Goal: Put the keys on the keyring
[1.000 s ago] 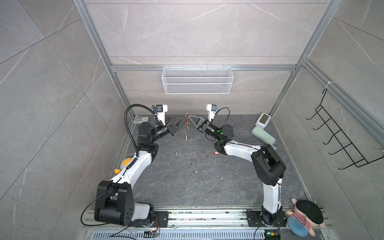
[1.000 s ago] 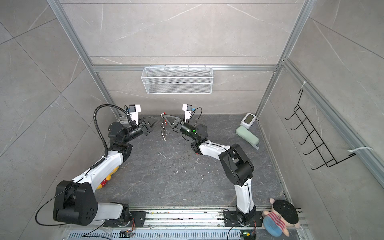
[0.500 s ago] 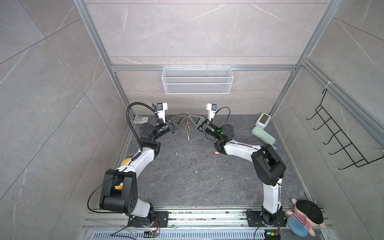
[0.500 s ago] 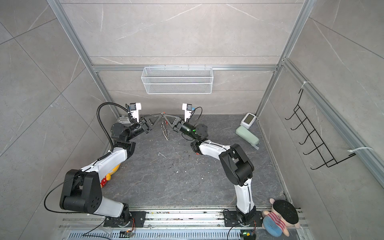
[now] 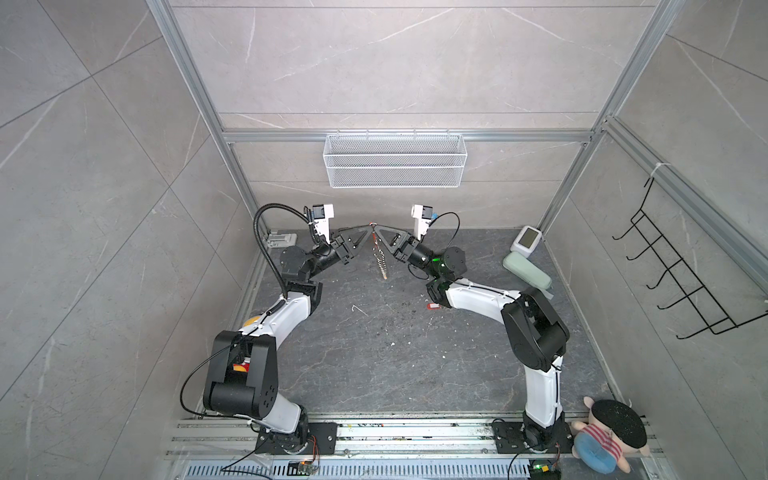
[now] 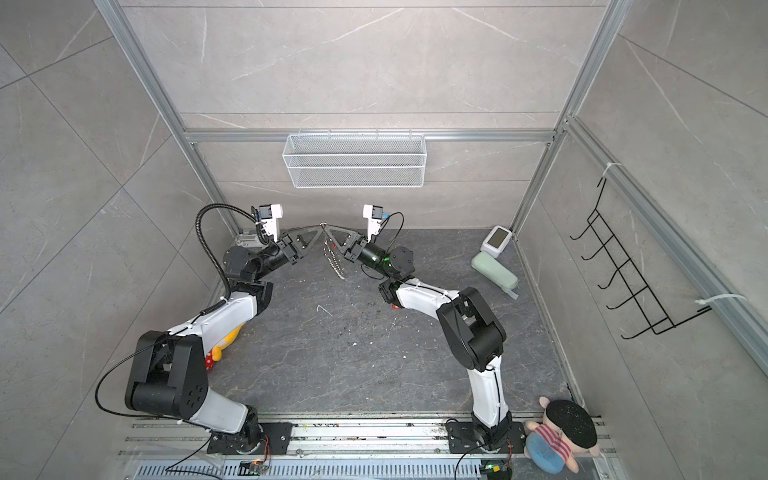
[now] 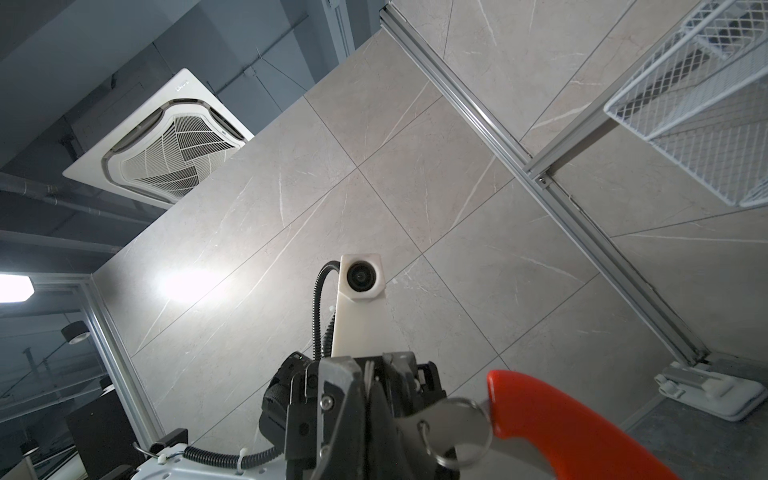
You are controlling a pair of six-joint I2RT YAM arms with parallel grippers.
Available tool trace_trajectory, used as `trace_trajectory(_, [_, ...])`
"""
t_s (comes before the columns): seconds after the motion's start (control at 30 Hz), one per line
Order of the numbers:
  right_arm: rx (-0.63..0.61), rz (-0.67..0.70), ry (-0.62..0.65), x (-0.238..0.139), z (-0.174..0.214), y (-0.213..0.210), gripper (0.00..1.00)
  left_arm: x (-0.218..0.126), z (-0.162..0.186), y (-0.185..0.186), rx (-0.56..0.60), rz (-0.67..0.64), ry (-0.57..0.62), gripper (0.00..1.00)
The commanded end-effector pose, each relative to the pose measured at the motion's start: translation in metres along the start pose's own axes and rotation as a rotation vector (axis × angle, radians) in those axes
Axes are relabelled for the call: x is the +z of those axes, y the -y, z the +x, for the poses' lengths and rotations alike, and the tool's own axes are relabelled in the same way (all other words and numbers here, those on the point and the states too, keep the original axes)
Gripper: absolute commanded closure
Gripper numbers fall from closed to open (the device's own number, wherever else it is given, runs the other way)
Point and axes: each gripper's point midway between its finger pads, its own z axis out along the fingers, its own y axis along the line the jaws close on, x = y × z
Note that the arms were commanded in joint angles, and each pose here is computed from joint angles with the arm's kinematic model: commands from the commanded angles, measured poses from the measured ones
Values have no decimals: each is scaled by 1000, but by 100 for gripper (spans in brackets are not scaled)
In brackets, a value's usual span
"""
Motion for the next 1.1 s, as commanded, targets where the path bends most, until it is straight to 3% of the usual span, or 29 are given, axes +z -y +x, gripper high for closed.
trace_trajectory(0.0, [-15,-77,16,11,-3,-22,100,5,-11,17,60,59,19,79])
trace_trajectory(0.27, [-15,-57,-8,16,6,-19,100,10,-6,26,90,106,-28,100])
trace_trajectory(0.47, [-31,-11,-30,18,12,-12,100,9,3,32,150,108,-46,100])
trace_trajectory(0.6, [-49,46,-36,8,13,-3,100,1,8,28,190,33,-47,100])
trace_trajectory(0.7, [-64,86,-47,-4,10,4,94,-6,14,22,228,-51,-74,100])
trace_trajectory(0.77, [-65,115,-49,-15,7,10,81,-10,16,23,247,-78,-73,100])
trace_trajectory(0.87, [-70,147,-58,-31,2,14,73,-12,17,21,224,-98,-77,100])
trace_trajectory(1.07, [-119,336,-126,-87,-10,33,69,-13,22,14,128,-146,-114,100])
